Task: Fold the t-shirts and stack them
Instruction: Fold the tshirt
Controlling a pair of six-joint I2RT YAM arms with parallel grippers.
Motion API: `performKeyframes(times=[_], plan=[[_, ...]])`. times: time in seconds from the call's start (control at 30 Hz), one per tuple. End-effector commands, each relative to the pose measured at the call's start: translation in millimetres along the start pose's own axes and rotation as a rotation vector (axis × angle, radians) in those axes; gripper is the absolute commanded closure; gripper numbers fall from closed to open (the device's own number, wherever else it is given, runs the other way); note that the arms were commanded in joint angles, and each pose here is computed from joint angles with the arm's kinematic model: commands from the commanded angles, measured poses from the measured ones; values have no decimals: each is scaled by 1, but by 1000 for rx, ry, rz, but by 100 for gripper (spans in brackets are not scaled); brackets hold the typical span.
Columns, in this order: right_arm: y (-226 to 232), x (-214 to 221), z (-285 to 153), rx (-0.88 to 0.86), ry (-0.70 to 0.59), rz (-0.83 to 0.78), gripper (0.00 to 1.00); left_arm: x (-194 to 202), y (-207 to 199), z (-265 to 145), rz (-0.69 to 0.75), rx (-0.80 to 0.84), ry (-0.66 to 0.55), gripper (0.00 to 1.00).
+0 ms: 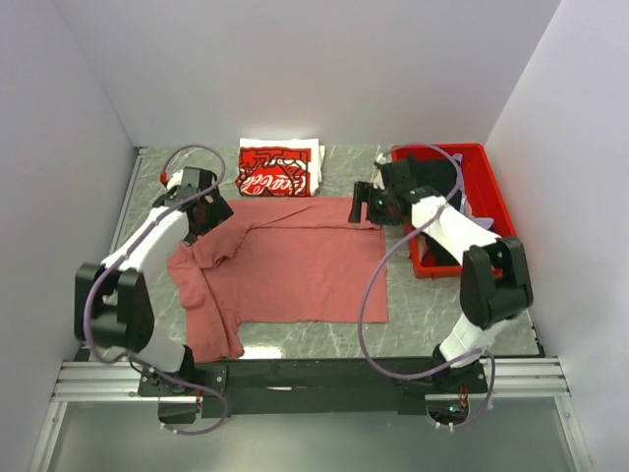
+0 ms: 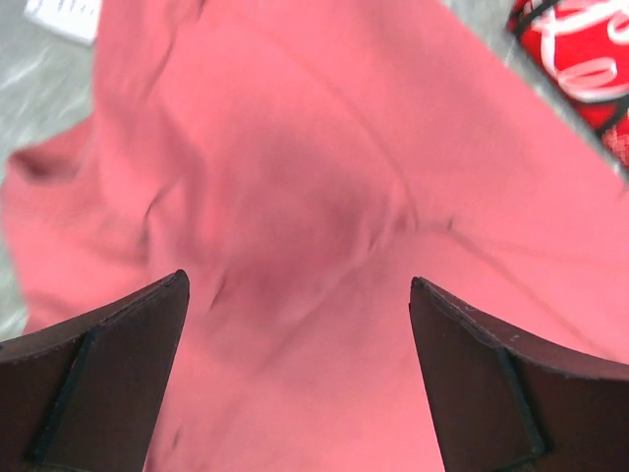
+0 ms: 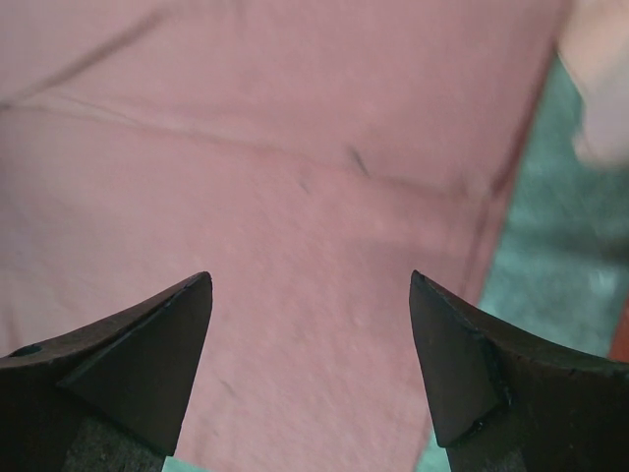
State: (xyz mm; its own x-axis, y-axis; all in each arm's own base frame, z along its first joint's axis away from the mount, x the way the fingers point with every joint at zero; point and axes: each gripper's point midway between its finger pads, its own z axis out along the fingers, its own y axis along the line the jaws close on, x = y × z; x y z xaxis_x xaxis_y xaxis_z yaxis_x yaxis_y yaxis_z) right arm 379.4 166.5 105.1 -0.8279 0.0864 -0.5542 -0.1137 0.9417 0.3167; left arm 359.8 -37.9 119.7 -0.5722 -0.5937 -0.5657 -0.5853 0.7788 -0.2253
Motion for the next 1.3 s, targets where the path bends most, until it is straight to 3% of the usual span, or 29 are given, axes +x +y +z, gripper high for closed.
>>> performKeyframes(times=[0.0,0.4,0.5,0.8,1.1,1.27], plan=[[13,-20,19,-31,-2,-16,13,-23,-21,23,-3,67,-18,1],[-10,-20,82,78,121,13,13,-15,22,97,-70,55,110,0],[-23,-17,92,157,141,28,13,-13,27,110,-58,30,122,0],[-42,-12,103,185,184,71,13,-27,52,143,-85,-50,139,1],[-46,-26,113,195,179,82,13,-40,23,175,-34,54,193,0],[-38,-47,106,169,145,56,13,-83,5,164,-33,61,133,1]])
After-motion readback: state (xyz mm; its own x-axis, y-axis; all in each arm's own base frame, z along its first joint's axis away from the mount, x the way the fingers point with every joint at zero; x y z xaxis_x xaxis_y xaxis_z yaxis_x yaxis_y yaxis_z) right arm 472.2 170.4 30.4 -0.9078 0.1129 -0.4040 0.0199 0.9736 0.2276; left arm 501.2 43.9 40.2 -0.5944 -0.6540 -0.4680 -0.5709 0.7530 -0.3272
